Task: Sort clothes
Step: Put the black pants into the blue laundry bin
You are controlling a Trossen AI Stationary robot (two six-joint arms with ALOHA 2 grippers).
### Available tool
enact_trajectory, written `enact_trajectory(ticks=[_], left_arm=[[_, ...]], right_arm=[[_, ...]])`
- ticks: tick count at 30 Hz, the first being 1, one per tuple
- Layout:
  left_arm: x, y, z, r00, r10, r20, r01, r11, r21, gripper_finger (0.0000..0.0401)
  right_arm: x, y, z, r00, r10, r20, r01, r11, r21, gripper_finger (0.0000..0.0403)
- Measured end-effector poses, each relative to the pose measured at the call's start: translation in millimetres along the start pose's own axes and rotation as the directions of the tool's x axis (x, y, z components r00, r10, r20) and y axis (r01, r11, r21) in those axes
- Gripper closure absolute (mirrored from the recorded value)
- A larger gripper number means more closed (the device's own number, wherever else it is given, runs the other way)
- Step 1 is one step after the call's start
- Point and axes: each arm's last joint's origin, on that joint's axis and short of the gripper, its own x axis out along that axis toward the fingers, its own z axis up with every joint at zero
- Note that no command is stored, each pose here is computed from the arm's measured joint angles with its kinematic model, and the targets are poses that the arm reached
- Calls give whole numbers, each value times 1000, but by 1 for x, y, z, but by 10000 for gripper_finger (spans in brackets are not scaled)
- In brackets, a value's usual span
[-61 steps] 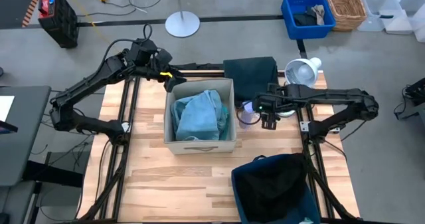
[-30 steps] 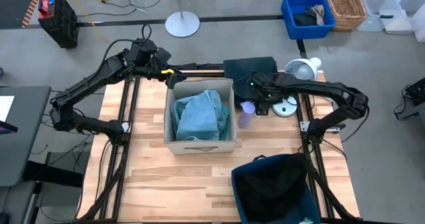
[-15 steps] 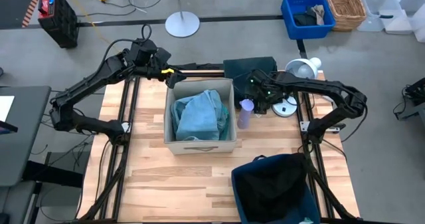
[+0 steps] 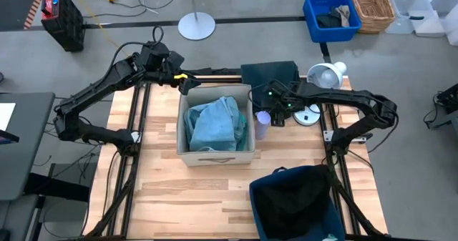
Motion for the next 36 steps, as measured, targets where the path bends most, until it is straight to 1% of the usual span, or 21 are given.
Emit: enact_trajectory(ticks=[4, 7, 12, 17, 20, 24, 27, 33, 36], left_arm=[[0, 0, 0, 1000, 0, 0, 0, 1000, 0, 182], [0, 0, 0, 1000, 0, 0, 0, 1000, 0, 182], [0, 0, 0, 1000, 0, -1, 0, 1000, 0, 182], [0, 0, 0, 1000, -1, -1, 1, 1000, -2, 182], [0, 0, 0, 1000, -1, -1, 1, 1000, -9, 182], [0, 0, 0, 1000, -1, -1, 1, 1000, -9, 182], [0, 0, 0, 1000, 0, -2, 0, 1000, -10, 182], [0, 0, -1, 1000, 1, -7, -1, 1000, -12, 182], [0, 0, -1, 1000, 1, -7, -1, 1000, -13, 182]], right_arm=[[-14, -7, -4, 999, -46, 28, 46, 999, 20, 112], [-15, -12, -8, 998, -64, 7, 64, 998, 16, 112], [6, -14, -13, 994, -24, -103, 25, 1000, 2, 112], [23, -19, -13, 991, -28, -131, 30, 999, 14, 112], [30, -21, -12, 987, -54, -154, 56, 998, 6, 112], [42, -22, -13, 982, -40, -186, 42, 999, 6, 112], [52, -25, -17, 975, -28, -220, 36, 999, 28, 112], [50, -33, -18, 980, -54, -192, 69, 995, 76, 112], [50, -36, -20, 980, -36, -194, 57, 993, 100, 112]])
